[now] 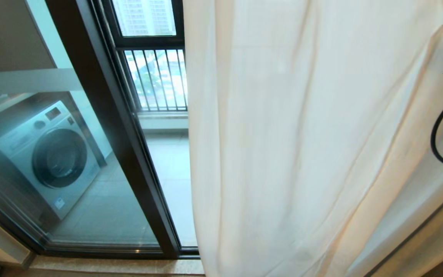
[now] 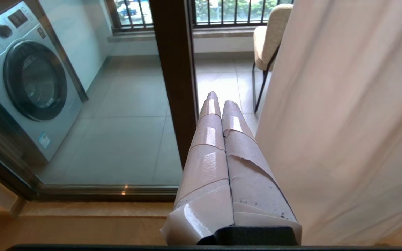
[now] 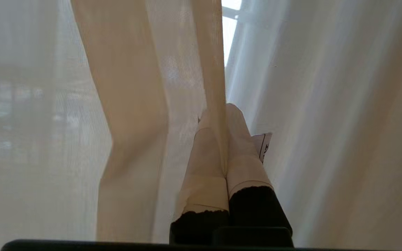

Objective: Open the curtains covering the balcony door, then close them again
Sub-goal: Pull the inner curtains open on both sides

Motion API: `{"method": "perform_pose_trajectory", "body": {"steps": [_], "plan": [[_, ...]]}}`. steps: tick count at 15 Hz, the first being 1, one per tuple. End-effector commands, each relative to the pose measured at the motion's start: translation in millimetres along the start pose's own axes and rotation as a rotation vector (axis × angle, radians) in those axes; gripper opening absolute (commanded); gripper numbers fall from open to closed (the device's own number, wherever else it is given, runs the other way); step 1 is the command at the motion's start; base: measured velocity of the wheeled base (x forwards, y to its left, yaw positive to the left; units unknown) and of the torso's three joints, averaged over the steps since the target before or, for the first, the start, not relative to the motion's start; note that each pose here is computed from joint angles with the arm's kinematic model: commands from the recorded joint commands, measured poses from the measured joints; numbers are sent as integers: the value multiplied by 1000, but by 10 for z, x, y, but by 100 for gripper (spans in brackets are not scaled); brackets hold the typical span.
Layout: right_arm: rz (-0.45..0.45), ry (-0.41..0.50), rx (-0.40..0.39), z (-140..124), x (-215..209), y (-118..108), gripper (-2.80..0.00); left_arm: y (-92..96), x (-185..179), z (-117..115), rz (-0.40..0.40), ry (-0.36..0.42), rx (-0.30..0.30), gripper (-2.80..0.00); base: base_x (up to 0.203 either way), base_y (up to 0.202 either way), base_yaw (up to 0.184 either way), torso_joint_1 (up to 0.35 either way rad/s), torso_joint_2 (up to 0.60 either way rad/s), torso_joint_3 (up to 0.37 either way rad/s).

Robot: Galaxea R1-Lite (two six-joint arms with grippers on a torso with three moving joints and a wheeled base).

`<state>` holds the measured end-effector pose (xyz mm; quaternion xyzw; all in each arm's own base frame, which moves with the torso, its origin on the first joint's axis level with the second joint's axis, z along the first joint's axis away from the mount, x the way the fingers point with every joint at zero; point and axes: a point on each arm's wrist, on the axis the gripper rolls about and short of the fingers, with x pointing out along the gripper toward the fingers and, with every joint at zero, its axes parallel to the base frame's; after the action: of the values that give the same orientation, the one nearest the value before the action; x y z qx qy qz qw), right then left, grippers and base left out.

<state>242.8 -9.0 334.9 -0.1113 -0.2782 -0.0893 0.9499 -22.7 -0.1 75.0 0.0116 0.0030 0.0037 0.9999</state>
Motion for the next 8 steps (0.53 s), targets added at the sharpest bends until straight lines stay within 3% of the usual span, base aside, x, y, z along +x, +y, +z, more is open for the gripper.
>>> {"method": "perform_pose_trajectory", "body": {"steps": [1,8], "plan": [[-2,-3,-2,0,-1,0,-280,0,0,0,2,0,0,-280,0,-173,-2,2,5,5],[-2,-3,-2,-2,-3,1,-280,0,0,0,2,0,0,-280,0,-188,-1,2,1,4]]}}
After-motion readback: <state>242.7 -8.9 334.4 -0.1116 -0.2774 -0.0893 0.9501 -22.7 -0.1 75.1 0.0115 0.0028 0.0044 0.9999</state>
